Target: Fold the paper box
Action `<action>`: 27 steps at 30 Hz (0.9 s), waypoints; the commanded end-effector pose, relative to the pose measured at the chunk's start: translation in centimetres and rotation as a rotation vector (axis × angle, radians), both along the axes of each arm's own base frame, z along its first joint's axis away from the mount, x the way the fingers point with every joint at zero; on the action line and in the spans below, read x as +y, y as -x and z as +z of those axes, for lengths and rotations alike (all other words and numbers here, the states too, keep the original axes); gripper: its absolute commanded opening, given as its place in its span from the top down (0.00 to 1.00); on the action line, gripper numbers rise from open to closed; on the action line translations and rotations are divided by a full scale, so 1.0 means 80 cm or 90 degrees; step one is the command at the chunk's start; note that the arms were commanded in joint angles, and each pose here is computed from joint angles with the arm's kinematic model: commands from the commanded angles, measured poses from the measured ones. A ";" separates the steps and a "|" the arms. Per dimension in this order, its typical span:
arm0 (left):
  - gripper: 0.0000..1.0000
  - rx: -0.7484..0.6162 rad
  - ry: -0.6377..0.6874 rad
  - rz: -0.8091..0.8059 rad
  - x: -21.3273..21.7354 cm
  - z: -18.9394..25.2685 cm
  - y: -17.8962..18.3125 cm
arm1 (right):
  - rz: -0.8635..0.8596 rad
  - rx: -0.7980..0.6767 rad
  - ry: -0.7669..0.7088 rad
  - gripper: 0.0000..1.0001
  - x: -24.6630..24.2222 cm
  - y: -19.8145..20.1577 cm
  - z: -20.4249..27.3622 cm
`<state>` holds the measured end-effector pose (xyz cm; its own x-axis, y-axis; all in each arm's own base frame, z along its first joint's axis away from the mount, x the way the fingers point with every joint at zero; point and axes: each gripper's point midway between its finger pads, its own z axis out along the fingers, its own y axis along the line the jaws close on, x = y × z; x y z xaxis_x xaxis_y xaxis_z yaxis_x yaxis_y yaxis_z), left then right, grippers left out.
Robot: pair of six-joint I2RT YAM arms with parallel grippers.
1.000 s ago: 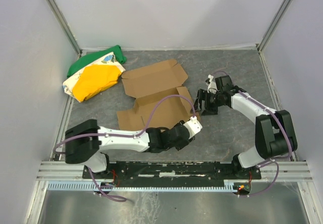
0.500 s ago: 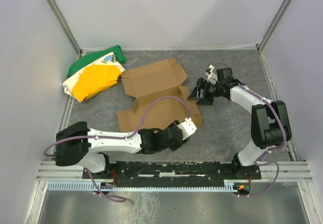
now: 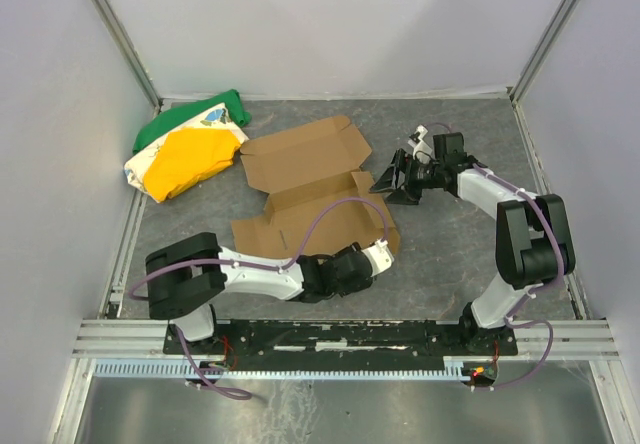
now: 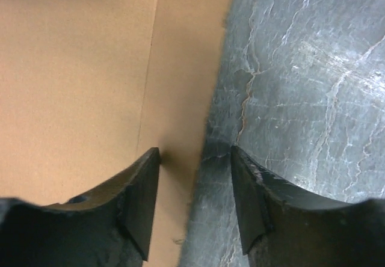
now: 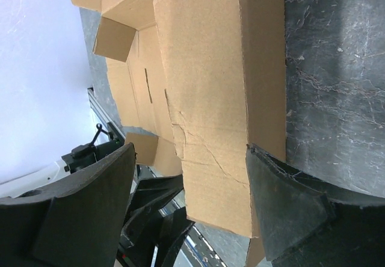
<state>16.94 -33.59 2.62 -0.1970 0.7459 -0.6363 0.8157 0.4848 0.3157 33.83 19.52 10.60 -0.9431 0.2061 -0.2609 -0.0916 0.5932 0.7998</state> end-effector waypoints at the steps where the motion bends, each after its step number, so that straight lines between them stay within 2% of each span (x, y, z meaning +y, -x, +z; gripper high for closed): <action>1: 0.46 0.027 0.006 -0.010 -0.005 -0.007 -0.003 | 0.005 -0.027 -0.015 0.18 0.000 -0.011 0.010; 6: 0.47 0.031 0.018 0.001 -0.001 0.002 -0.003 | -0.001 -0.025 -0.013 0.18 -0.002 -0.015 0.008; 8: 0.46 0.029 0.008 0.011 0.005 -0.001 -0.004 | -0.004 -0.025 -0.014 0.18 -0.002 -0.017 0.009; 11: 0.45 0.030 -0.004 0.028 0.012 -0.005 -0.006 | -0.003 -0.025 -0.017 0.11 -0.002 -0.019 0.011; 17: 0.40 -0.014 -0.040 0.083 0.025 0.001 -0.026 | -0.001 -0.022 -0.032 0.10 0.000 -0.021 0.011; 21: 0.40 -0.026 -0.069 0.086 0.029 -0.001 -0.035 | -0.003 -0.022 -0.035 0.10 -0.002 -0.022 0.012; 25: 0.48 0.005 -0.059 0.067 0.024 -0.007 -0.032 | -0.002 -0.022 -0.039 0.11 -0.002 -0.022 0.012; 27: 0.63 0.027 -0.046 0.060 0.023 -0.007 -0.029 | -0.001 -0.022 -0.041 0.11 -0.002 -0.022 0.012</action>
<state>19.47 -32.14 2.57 -0.2651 0.7601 -0.5933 0.7593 0.5438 0.3574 34.33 19.07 9.97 -0.9474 0.2298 -0.2229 -0.0543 0.5709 0.8192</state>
